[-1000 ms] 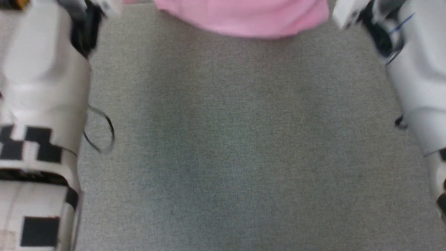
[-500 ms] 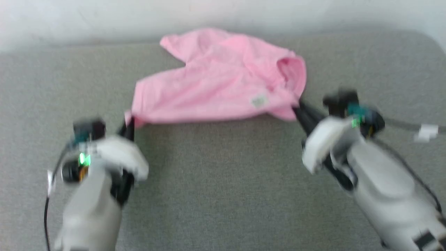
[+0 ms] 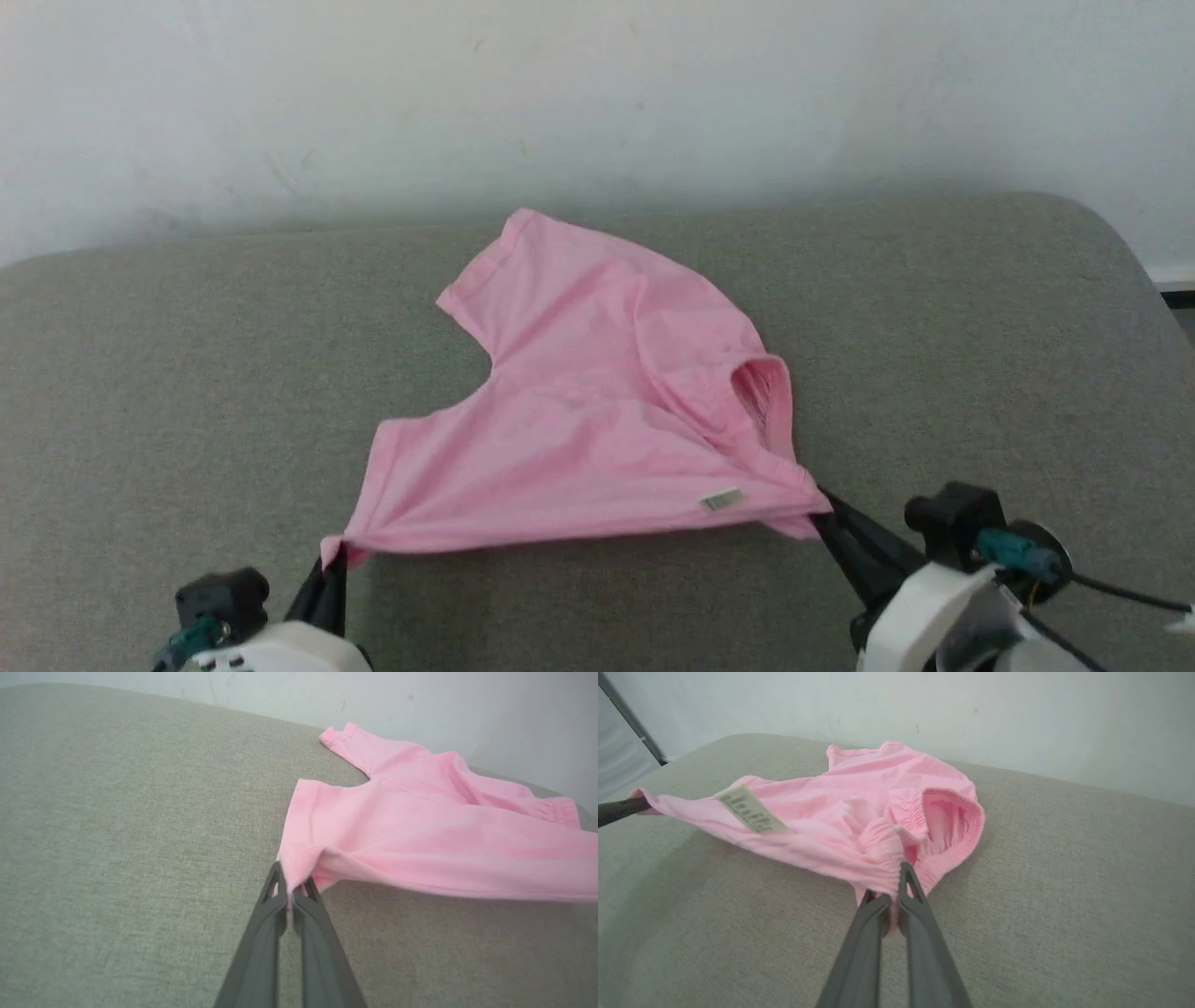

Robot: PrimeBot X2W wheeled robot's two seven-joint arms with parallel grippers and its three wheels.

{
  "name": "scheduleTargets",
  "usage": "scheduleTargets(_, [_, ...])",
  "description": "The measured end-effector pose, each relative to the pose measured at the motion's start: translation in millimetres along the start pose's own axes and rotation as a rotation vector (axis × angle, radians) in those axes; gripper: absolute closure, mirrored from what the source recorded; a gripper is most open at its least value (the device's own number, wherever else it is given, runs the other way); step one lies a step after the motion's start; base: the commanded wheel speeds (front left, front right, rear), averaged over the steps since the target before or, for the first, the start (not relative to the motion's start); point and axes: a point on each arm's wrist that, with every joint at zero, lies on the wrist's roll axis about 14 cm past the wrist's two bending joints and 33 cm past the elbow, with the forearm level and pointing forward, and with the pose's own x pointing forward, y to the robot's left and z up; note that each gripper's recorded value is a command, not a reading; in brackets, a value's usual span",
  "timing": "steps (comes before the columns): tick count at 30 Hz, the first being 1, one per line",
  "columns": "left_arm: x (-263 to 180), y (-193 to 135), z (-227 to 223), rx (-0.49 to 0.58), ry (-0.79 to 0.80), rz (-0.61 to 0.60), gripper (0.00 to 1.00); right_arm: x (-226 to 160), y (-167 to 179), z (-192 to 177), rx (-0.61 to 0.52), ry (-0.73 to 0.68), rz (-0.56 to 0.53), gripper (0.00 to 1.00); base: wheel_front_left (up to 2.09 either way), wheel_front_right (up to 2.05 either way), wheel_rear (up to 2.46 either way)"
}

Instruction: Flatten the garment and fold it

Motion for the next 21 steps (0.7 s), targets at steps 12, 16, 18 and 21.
scheduleTargets(12, [-75.6, -6.2, 21.8, -0.035, 0.069, 0.056, 1.0, -64.0, 36.4, -17.0, 0.111, 0.118, -0.061, 1.0, 0.0, 0.0, 0.0])
scheduleTargets(16, [-65.3, -11.7, 38.2, 0.007, 0.047, 0.025, 1.0, -60.4, 34.0, -11.0, 0.12, 0.118, -0.077, 1.0, 0.0, 0.0, 0.0])
scheduleTargets(18, [-50.5, -17.3, 52.7, 0.026, 0.014, -0.008, 1.0, -50.9, 31.2, -4.8, 0.116, 0.104, -0.075, 1.0, 0.0, 0.0, 0.0])
scheduleTargets(21, [-19.0, -25.3, 75.1, 0.056, -0.034, -0.063, 1.0, -26.8, 20.7, 7.1, 0.107, 0.074, -0.078, 1.0, 0.0, 0.0, 0.0])
